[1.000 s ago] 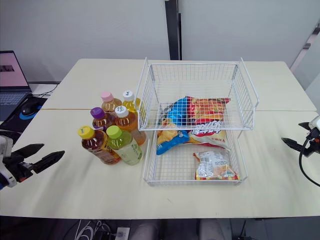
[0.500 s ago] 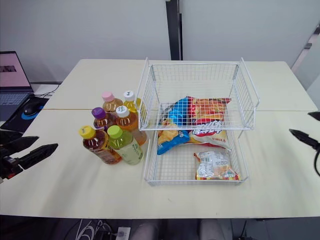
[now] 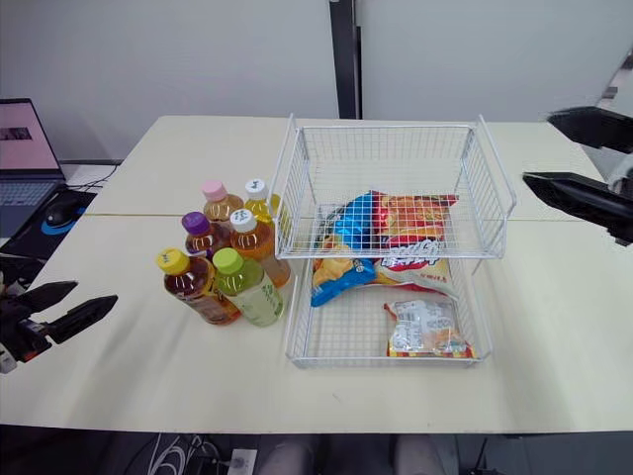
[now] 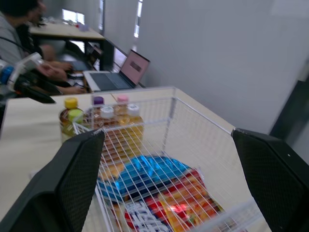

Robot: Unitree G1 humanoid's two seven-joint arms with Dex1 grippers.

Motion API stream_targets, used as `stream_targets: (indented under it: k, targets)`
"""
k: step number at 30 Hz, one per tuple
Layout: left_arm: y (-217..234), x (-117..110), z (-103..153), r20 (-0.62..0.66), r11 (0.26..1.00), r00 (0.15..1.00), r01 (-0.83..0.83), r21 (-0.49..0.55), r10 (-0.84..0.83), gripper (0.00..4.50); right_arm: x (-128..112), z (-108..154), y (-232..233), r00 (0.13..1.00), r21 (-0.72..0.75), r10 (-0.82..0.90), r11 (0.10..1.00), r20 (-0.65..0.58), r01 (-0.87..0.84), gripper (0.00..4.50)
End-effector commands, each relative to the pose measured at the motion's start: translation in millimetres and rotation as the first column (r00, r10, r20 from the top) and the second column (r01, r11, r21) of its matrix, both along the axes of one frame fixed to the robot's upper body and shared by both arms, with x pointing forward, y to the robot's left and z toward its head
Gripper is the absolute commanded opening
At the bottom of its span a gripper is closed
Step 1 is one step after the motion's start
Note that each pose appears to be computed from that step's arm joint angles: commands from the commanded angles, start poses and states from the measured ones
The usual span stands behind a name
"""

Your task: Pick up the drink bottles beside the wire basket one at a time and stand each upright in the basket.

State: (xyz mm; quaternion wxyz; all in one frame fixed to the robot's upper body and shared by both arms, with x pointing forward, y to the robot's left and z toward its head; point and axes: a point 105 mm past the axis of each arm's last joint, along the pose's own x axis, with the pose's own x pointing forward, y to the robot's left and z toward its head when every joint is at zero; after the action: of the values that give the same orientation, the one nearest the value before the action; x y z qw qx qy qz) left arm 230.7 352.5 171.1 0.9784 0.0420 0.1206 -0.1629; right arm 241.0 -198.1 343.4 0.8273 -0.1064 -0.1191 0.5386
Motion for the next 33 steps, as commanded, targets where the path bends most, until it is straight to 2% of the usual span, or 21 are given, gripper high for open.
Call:
stream_targets:
  k: [1,5,11,17,28,33]
  targets:
    - [-2,-10,19,0.065,1.0,0.998,-0.005,0.03,0.003,4.45,-10,-2,37,0.986,-0.066,0.167,0.984,-0.011,-0.168,4.5]
    - [-3,-23,19,0.054,0.999,0.998,-0.022,0.031,0.021,4.45,-3,-19,67,0.968,-0.194,0.245,0.949,-0.048,-0.25,4.5]
    - [-18,-35,28,0.05,0.999,0.999,0.012,0.036,-0.013,4.45,4,-21,89,0.938,-0.216,0.339,0.912,-0.079,-0.348,4.5]
    - [-32,-38,26,0.036,0.999,0.999,0.035,-0.002,-0.035,4.45,23,-32,95,0.949,-0.289,0.31,0.905,-0.056,-0.312,4.5]
    - [-39,-35,37,0.054,0.998,0.996,0.067,0.008,-0.067,4.45,4,-21,96,0.906,-0.241,0.421,0.876,-0.041,-0.418,4.5]
    - [-61,-35,41,0.054,0.989,0.989,0.139,-0.045,-0.137,4.45,4,-27,93,0.916,-0.265,0.4,0.88,-0.041,-0.395,4.5]
